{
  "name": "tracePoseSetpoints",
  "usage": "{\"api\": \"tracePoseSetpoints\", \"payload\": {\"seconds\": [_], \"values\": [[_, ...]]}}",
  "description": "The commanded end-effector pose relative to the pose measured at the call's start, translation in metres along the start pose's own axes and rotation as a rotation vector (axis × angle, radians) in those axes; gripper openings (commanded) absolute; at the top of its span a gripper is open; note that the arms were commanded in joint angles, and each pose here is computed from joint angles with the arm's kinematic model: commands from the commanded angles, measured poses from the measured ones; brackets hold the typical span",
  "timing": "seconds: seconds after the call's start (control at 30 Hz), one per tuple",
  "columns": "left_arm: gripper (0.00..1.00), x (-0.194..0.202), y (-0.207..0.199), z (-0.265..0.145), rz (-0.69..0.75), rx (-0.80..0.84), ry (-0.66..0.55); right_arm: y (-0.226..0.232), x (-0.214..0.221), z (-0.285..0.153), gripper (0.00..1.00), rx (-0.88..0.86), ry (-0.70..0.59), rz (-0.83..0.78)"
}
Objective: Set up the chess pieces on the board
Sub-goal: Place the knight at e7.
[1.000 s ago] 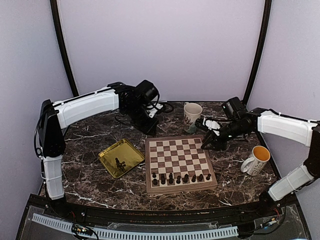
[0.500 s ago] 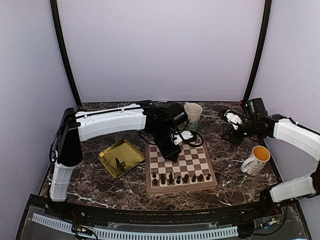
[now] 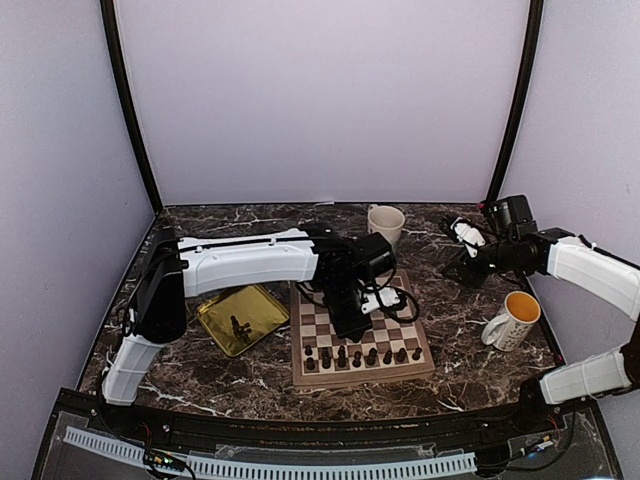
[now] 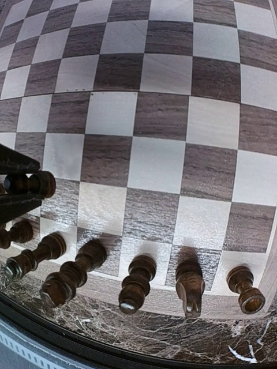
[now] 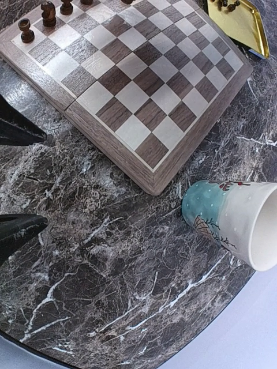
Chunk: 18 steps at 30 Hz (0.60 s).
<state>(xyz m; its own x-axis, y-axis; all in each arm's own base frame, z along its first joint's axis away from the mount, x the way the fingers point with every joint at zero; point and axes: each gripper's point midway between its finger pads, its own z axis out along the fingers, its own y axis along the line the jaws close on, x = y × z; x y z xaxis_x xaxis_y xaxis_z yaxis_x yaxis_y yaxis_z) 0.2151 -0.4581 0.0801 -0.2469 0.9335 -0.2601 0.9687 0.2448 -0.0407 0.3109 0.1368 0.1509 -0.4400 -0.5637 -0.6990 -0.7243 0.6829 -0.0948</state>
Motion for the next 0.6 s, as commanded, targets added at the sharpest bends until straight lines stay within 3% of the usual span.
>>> {"api": "tracePoseSetpoints", "payload": {"seconds": [0.0,0.57], "values": [[0.07,-0.003,-0.003,-0.003,0.041,-0.012,0.005,0.002,-0.003,0.002,0.41,-0.018,-0.025,0.001],[0.09,0.011,-0.017,0.011,0.054,0.058,0.061,0.006,0.000,0.008,0.41,-0.052,-0.009,0.001]]}}
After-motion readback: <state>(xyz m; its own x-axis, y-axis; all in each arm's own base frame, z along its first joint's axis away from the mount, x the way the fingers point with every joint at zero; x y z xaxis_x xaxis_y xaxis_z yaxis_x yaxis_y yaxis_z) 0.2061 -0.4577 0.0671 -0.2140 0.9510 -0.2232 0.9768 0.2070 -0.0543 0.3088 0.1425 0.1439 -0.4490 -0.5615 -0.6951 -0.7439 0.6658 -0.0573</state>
